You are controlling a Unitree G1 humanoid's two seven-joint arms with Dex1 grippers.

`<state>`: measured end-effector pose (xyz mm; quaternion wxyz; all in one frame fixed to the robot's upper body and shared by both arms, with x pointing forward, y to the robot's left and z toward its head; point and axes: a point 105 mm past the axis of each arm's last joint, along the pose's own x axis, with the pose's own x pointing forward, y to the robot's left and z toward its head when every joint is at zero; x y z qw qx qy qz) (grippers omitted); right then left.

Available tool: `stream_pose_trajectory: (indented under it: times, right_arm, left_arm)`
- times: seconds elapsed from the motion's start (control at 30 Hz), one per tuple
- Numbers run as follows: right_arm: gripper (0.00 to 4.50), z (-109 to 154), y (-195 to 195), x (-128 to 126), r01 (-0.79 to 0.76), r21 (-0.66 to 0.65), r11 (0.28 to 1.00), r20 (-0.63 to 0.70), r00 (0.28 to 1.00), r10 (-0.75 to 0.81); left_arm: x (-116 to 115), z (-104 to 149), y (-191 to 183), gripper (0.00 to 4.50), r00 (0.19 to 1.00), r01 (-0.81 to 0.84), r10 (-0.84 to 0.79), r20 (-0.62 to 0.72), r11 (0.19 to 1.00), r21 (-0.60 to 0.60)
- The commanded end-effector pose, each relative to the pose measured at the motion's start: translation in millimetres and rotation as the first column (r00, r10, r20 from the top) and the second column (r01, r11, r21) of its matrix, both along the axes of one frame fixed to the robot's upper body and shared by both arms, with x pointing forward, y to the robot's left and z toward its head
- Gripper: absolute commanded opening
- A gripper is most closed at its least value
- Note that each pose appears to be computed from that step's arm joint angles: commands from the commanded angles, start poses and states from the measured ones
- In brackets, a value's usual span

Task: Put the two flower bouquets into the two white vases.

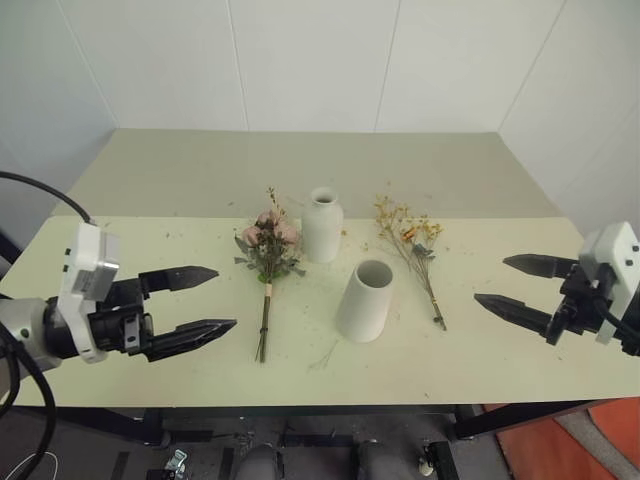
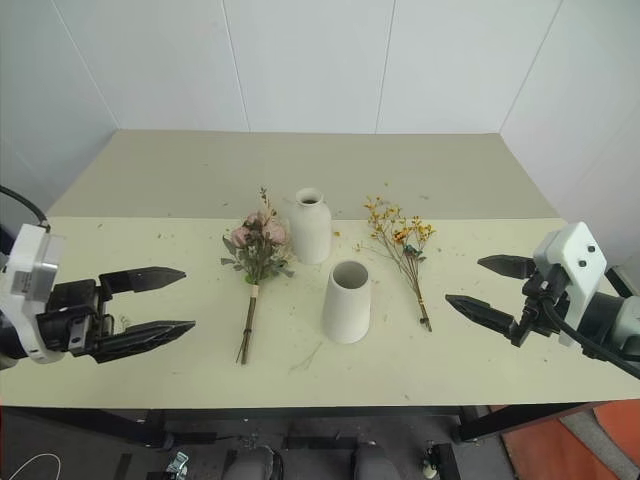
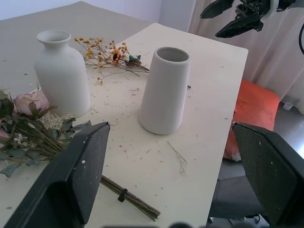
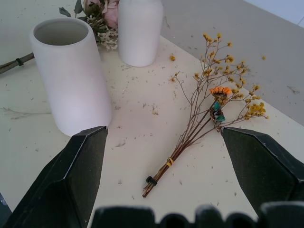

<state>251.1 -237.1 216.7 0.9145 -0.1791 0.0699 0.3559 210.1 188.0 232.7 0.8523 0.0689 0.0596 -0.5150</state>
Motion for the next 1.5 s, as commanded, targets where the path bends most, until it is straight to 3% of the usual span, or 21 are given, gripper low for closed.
stream_pose_trajectory:
  times: [0.03,0.67,0.77,0.93,1.13,1.5]
  right_arm:
    - [4.50,8,3,2,-0.018,-0.002,1.000,0.048,0.999,0.018]
    - [4.50,10,3,3,-0.024,-0.020,1.000,0.055,0.998,0.025]
    - [4.50,10,8,6,-0.039,-0.026,0.999,0.058,0.998,0.040]
    - [4.50,14,21,9,-0.086,-0.038,0.996,0.088,0.992,0.089]
    - [4.50,25,35,14,-0.139,-0.047,0.989,0.129,0.981,0.144]
    - [4.50,38,53,17,-0.220,-0.068,0.973,0.193,0.954,0.229]
  left_arm:
    - [-5,10,0,4.47,0.999,0.003,-0.004,0.048,1.000,0.019]
    - [-3,14,3,4.47,0.998,-0.025,0.024,0.059,1.000,0.008]
    - [4,6,5,4.47,0.998,-0.053,0.050,0.047,0.996,0.068]
    - [36,-22,21,4.47,0.965,-0.243,0.261,-0.024,0.927,0.287]
    - [75,-41,23,4.47,0.864,-0.368,0.470,-0.179,0.833,0.414]
    - [131,-72,-22,4.47,0.721,-0.409,0.603,-0.340,0.767,0.494]
